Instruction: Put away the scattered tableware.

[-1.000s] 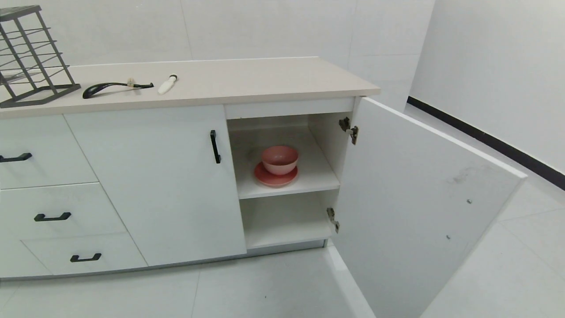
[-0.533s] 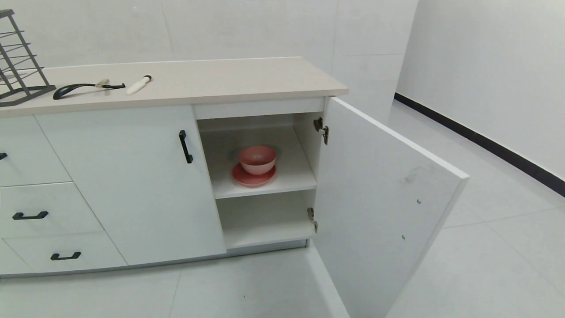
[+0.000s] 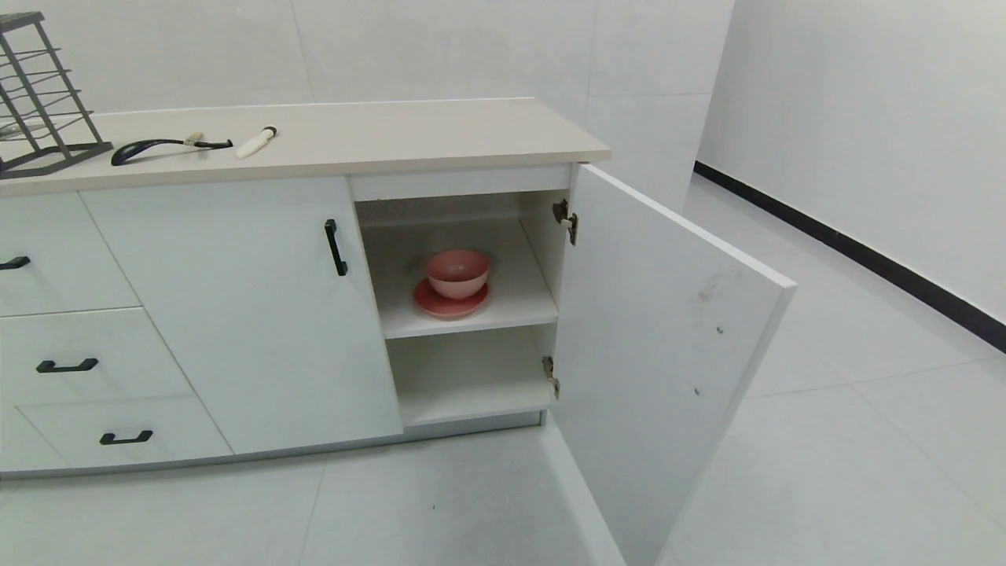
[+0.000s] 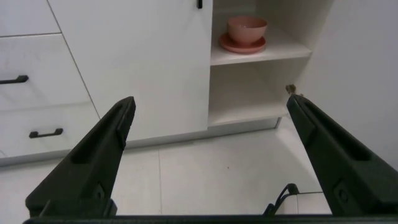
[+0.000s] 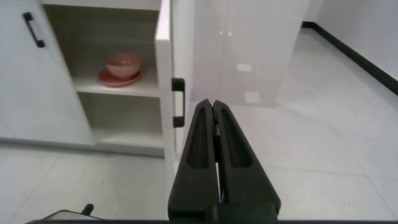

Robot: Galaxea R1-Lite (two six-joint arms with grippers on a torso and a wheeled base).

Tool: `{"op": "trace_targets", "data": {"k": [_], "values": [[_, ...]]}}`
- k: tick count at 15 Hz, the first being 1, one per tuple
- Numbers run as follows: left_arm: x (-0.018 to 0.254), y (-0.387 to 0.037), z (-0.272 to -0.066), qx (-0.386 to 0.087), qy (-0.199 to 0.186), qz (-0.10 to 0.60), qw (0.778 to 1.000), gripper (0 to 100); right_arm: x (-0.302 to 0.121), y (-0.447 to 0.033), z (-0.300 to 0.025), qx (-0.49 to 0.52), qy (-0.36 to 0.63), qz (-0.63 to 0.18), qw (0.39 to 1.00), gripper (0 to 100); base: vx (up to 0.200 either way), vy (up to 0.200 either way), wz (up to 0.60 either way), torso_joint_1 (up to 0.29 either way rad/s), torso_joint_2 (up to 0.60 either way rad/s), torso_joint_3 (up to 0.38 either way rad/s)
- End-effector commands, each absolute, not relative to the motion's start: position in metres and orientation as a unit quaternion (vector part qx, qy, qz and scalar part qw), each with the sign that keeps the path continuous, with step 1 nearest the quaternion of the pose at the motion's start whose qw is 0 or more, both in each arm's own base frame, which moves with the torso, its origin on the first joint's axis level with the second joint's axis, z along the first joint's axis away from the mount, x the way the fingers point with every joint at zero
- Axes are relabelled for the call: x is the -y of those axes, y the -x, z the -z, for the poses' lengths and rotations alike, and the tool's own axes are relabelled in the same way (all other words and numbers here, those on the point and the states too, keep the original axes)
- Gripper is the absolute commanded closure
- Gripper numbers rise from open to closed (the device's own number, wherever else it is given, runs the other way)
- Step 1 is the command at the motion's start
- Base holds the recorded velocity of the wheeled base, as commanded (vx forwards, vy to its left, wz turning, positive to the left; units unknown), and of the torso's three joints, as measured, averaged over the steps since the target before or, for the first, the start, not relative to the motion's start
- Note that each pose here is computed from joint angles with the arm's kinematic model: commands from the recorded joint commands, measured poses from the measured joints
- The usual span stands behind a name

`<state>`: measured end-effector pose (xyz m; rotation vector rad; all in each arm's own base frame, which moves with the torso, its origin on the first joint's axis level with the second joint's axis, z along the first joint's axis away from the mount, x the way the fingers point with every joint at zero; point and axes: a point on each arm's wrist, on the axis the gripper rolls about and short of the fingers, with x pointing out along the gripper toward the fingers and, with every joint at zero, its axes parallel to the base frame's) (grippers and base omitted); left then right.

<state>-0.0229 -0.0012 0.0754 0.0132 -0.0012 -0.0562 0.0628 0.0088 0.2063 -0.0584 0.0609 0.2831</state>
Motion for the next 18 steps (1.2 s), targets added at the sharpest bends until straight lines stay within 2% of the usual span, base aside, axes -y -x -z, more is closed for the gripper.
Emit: {"op": "trace_targets", "data": {"k": [1, 2, 5, 11, 12, 18], "values": [[0.001, 0.023, -0.075, 0.0, -0.006, 0.028, 1.0, 0, -0.023, -0.164, -0.204, -0.103, 0.042, -0.181, 0.977, 100, 0.0, -0.2, 0.0, 0.007, 0.0, 0.002], [0.001, 0.023, -0.075, 0.0, -0.006, 0.028, 1.0, 0, -0.026, -0.193, -0.197, -0.094, 0.044, -0.181, 0.978, 100, 0.0, -0.2, 0.0, -0.002, 0.0, 0.007], [0.001, 0.023, -0.075, 0.0, -0.006, 0.028, 1.0, 0, -0.03, -0.228, -0.184, -0.092, 0.042, -0.204, 0.974, 100, 0.0, -0.2, 0.0, 0.002, 0.0, 0.002], [0.001, 0.023, -0.075, 0.0, -0.006, 0.028, 1.0, 0, -0.043, -0.234, -0.173, -0.111, 0.04, -0.251, 0.961, 100, 0.0, 0.0, 0.0, 0.0, 0.0, 0.0], [0.001, 0.023, -0.075, 0.0, -0.006, 0.028, 1.0, 0, -0.044, -0.235, -0.172, -0.111, 0.04, -0.253, 0.96, 100, 0.0, 0.2, 0.0, 0.007, 0.01, -0.002], [0.001, 0.023, -0.075, 0.0, -0.006, 0.028, 1.0, 0, -0.057, -0.262, -0.159, -0.11, 0.042, -0.27, 0.956, 100, 0.0, 0.0, 0.0, 0.0, 0.0, 0.0]]}}
